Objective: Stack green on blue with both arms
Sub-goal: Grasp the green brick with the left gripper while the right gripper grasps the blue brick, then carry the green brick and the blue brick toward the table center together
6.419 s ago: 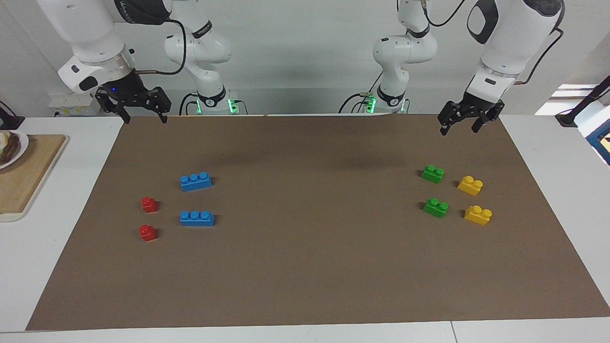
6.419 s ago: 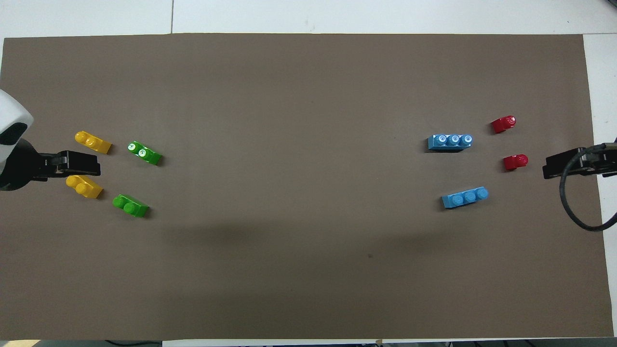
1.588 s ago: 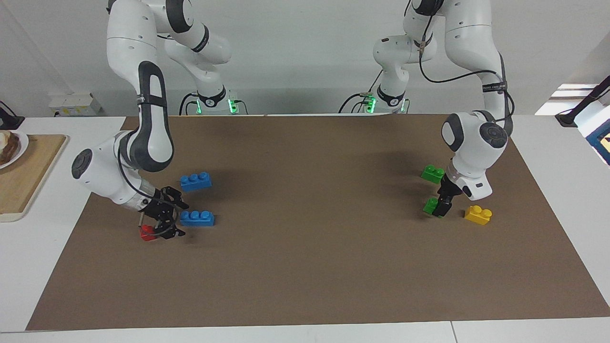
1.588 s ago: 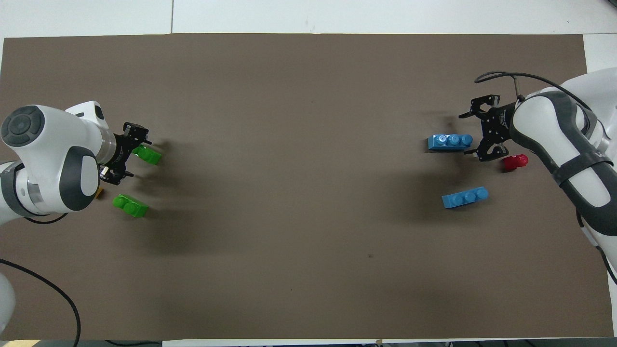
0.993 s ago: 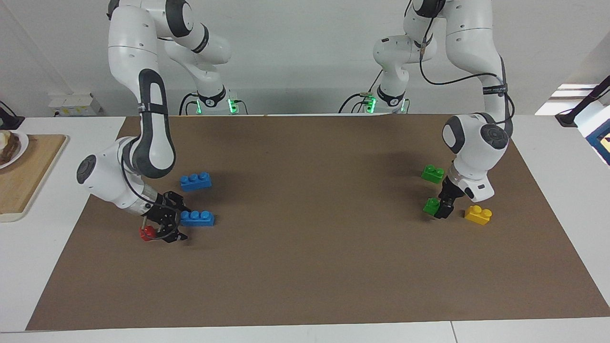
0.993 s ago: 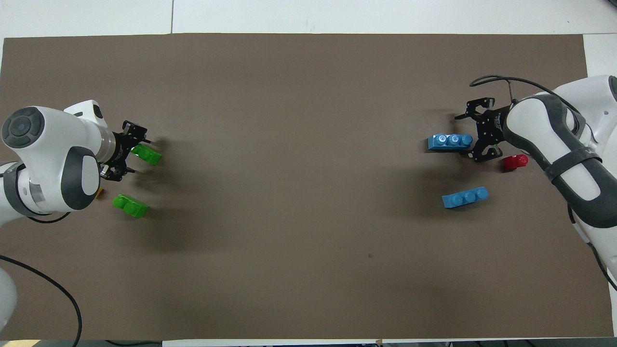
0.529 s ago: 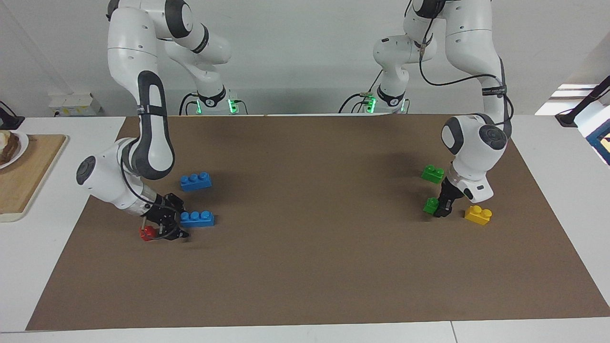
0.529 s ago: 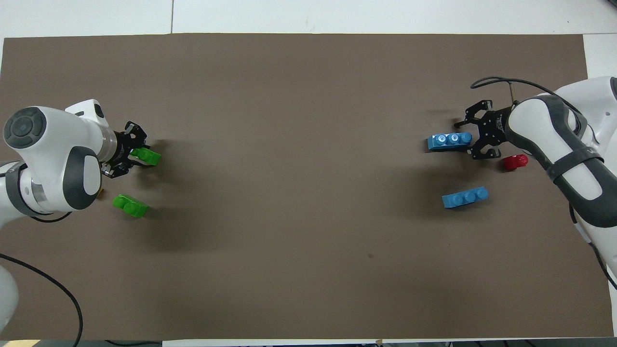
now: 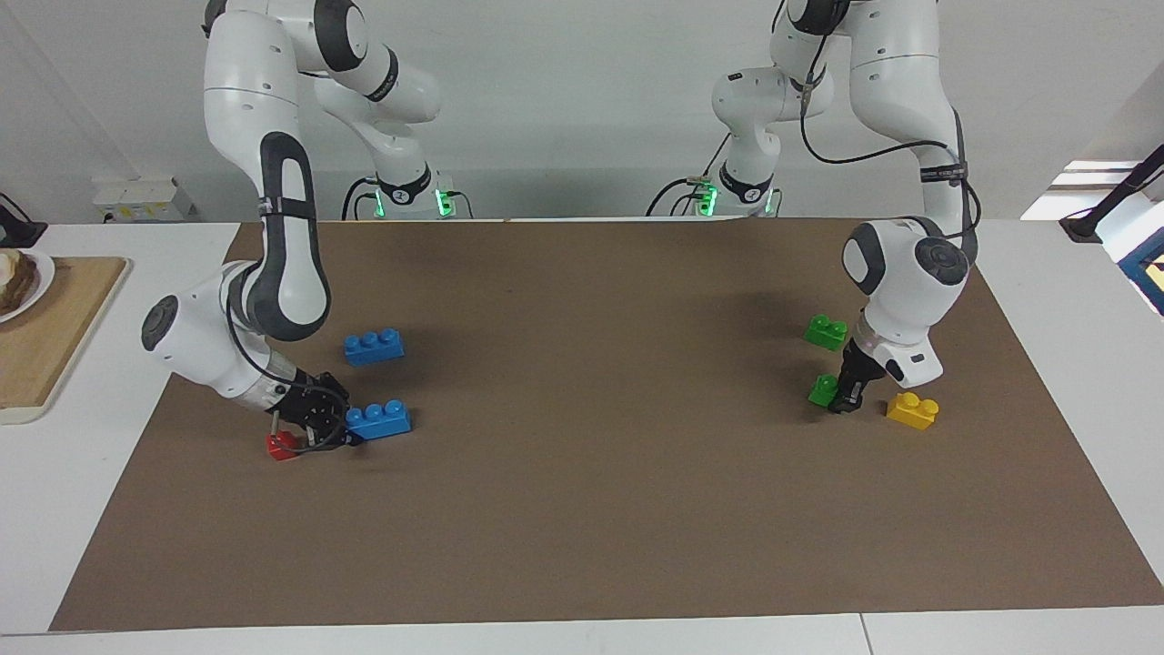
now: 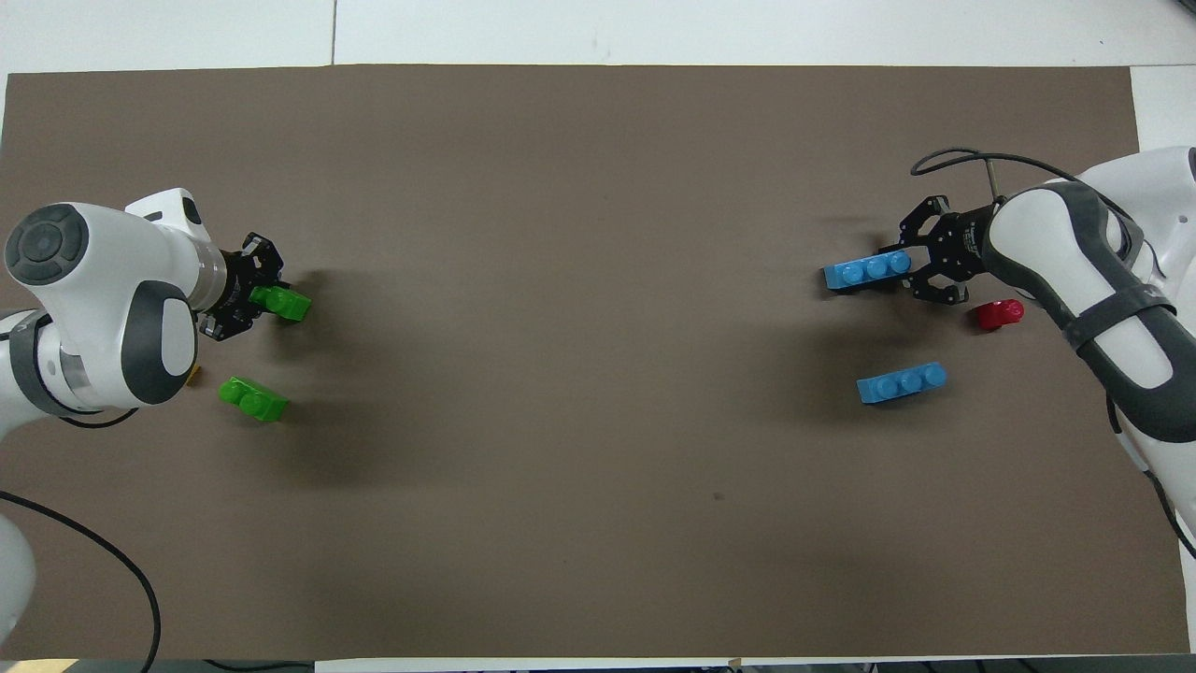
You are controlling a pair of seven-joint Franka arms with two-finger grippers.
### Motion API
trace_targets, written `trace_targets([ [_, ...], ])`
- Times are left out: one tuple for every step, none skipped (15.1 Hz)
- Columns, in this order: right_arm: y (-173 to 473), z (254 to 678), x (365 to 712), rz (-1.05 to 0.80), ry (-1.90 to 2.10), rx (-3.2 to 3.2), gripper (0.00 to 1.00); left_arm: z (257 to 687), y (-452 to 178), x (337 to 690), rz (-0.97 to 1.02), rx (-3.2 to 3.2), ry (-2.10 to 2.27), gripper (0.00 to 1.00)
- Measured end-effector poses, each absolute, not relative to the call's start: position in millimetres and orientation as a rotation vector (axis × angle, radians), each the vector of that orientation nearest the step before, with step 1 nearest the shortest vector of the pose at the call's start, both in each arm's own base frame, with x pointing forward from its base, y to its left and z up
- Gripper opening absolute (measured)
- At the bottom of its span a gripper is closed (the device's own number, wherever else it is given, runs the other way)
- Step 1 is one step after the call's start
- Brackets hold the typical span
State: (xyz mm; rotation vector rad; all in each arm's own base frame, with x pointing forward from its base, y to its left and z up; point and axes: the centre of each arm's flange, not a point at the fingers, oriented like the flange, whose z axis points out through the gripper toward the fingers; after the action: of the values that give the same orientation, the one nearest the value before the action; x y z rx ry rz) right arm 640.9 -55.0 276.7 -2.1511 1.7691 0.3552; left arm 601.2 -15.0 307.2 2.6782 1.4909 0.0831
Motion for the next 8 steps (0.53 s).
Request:
trace_targets([
  [-49.9, 277.2, 641.9, 0.361, 1.782, -2.14, 0.36, 310.4, -16.7, 603.1, 0.085, 2.679, 1.486, 0.34],
  [-45.1, 279.7, 643.8, 0.363, 1.796, -2.127, 0.36, 314.7, -19.6, 605.2, 0.078, 2.683, 1.482, 0.34],
  [-40.6, 284.7, 647.2, 0.364, 1.802, -2.116, 0.36, 320.7, -23.9, 607.9, 0.065, 2.685, 1.487, 0.34],
  [-35.6, 292.5, 651.7, 0.374, 1.808, -2.09, 0.36, 328.3, -29.1, 611.0, 0.055, 2.674, 1.511, 0.34],
  [-30.0, 303.0, 657.2, 0.389, 1.818, -2.053, 0.36, 337.2, -35.5, 614.5, 0.049, 2.654, 1.548, 0.34],
  [-22.4, 316.0, 663.4, 0.406, 1.833, -2.015, 0.36, 346.6, -43.8, 617.7, 0.045, 2.629, 1.588, 0.34],
  [-12.8, 329.2, 669.1, 0.417, 1.852, -1.987, 0.36, 356.5, -52.4, 620.0, 0.043, 2.604, 1.627, 0.34],
  [0.6, 339.5, 672.9, 0.428, 1.87, -1.968, 0.36, 366.3, -61.1, 620.7, 0.039, 2.579, 1.665, 0.34],
])
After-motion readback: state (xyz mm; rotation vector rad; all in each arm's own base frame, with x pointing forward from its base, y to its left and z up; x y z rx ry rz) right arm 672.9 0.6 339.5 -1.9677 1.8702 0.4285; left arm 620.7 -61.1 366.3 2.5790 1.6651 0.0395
